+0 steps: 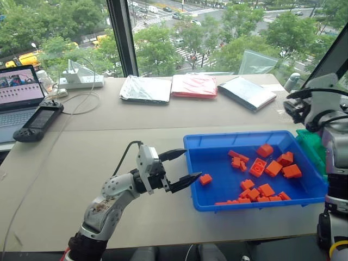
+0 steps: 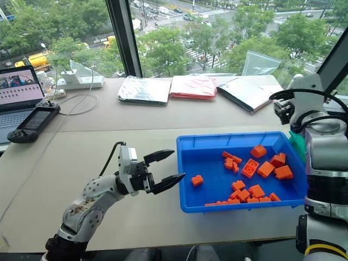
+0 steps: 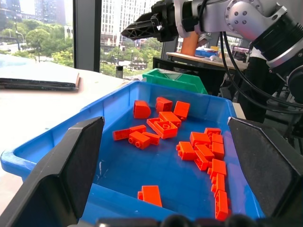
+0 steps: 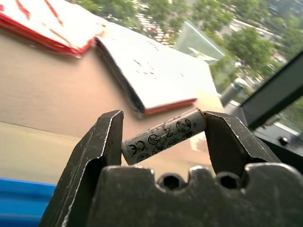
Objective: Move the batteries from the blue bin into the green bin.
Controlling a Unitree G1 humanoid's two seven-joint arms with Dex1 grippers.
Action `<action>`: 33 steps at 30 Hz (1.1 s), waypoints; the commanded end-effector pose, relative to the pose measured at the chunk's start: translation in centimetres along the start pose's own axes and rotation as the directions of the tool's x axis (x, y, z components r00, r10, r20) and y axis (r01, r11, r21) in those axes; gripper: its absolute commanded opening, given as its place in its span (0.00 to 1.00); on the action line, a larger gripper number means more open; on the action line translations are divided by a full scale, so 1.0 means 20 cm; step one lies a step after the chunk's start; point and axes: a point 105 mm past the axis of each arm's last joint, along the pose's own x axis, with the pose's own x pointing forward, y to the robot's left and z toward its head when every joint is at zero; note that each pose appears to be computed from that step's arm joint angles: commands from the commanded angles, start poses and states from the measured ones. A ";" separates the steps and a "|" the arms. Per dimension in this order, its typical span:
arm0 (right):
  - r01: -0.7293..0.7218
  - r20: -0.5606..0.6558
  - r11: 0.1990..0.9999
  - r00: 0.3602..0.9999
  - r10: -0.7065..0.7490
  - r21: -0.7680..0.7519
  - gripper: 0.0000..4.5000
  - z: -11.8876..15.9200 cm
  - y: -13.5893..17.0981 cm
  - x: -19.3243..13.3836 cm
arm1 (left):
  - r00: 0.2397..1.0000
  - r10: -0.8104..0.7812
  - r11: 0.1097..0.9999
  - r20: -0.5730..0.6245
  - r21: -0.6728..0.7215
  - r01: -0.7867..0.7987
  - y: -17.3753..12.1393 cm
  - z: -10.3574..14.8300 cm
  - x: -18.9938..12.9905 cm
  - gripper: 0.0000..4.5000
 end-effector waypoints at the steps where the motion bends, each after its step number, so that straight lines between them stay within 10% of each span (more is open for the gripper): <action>1: 0.091 0.032 0.993 0.995 -0.094 0.070 0.54 0.04 -0.12 -0.01 | 0.999 -0.026 0.999 0.024 0.020 0.026 -0.02 0.04 0.01 1.00; 3: 0.078 0.034 0.993 0.996 -0.081 0.086 0.54 0.04 -0.10 -0.01 | 0.999 -0.027 0.999 0.024 0.020 0.027 -0.02 0.04 0.01 1.00; 8: 0.073 0.044 0.992 0.996 -0.078 0.104 0.96 0.05 -0.10 -0.02 | 0.999 -0.026 0.999 0.025 0.020 0.026 -0.02 0.04 0.01 1.00; 16: 0.067 0.110 0.988 0.990 -0.082 0.136 0.98 0.14 -0.10 -0.04 | 0.999 -0.022 1.000 0.029 0.020 0.022 -0.02 0.04 0.01 1.00; 20: -0.230 0.287 0.972 0.935 0.208 0.045 0.98 0.30 0.15 -0.11 | 0.999 -0.014 1.000 0.032 0.019 0.013 -0.01 0.03 0.01 1.00; 24: -0.579 0.297 0.807 0.755 0.584 -0.117 0.98 0.27 0.42 -0.29 | 0.999 -0.006 1.000 0.033 0.020 0.005 0.00 0.02 0.00 1.00; 27: -0.841 0.155 0.471 0.445 0.882 -0.266 0.98 0.09 0.58 -0.61 | 0.999 0.001 1.000 0.032 0.022 -0.002 0.00 0.02 -0.01 1.00; 30: -0.950 0.018 0.168 0.169 0.985 -0.263 0.98 -0.07 0.54 -0.89 | 0.999 0.009 1.000 0.031 0.027 -0.010 0.01 0.02 -0.01 1.00; 33: -0.972 -0.006 0.028 0.030 1.000 -0.233 0.98 -0.11 0.49 -1.02 | 0.999 0.010 1.000 0.031 0.026 -0.011 0.01 0.02 -0.02 1.00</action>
